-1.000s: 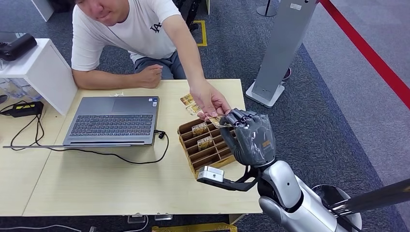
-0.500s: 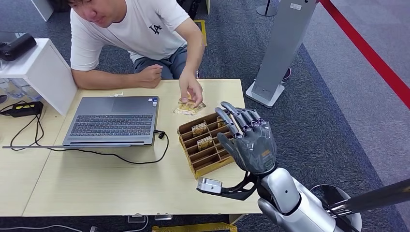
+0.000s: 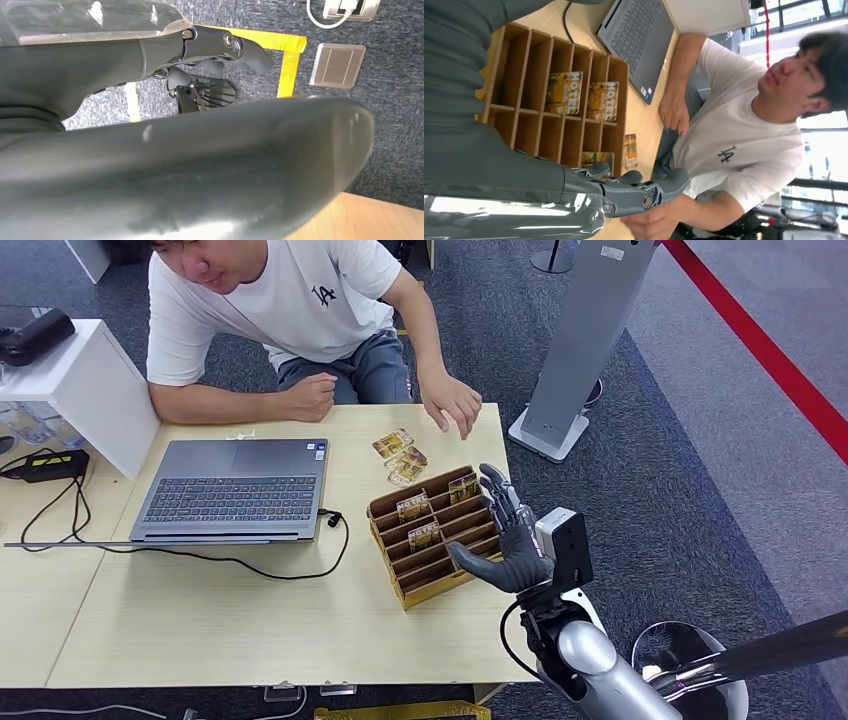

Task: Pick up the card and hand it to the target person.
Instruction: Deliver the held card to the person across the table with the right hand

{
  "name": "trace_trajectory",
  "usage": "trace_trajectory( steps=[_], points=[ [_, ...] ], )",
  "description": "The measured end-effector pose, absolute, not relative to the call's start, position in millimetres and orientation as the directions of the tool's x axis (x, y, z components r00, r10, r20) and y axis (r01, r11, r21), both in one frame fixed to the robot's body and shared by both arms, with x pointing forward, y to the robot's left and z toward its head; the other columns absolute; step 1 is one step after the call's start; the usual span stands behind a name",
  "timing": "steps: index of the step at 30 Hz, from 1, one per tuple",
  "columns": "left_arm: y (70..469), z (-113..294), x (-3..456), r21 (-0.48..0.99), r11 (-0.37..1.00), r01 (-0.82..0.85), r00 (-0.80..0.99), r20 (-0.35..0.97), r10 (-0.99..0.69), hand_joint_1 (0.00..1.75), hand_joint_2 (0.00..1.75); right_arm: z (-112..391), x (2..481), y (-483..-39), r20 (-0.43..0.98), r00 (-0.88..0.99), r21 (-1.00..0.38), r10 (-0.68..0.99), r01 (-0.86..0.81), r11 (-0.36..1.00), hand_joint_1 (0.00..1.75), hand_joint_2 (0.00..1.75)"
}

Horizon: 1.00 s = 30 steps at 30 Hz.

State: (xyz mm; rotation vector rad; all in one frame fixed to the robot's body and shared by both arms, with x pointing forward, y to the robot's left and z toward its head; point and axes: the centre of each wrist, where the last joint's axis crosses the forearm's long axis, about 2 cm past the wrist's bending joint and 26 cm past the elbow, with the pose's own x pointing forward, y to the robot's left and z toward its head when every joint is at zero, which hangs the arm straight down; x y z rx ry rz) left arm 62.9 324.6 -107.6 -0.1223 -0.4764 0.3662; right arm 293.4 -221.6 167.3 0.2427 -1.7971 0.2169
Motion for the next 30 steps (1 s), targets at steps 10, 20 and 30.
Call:
trace_trajectory(
  steps=[10,20,30],
  points=[
    [325.3,-107.7,62.8,-0.173,0.931,-0.321,0.828,0.425,0.365,0.0,0.0,146.4,283.7,-232.3,0.993,-0.108,0.01,-0.04,-0.268,0.963,0.0,1.75],
    [325.5,-107.7,62.7,-0.166,0.932,-0.323,0.831,0.421,0.363,0.0,0.0,137.7,276.4,-241.6,0.998,-0.032,-0.063,0.057,-0.263,0.963,0.0,1.75],
    [325.5,-107.7,62.7,-0.166,0.93,-0.329,0.83,0.418,0.368,0.0,0.0,134.0,271.8,-246.5,0.995,0.007,-0.094,0.1,-0.287,0.953,0.0,1.75]
  ],
)
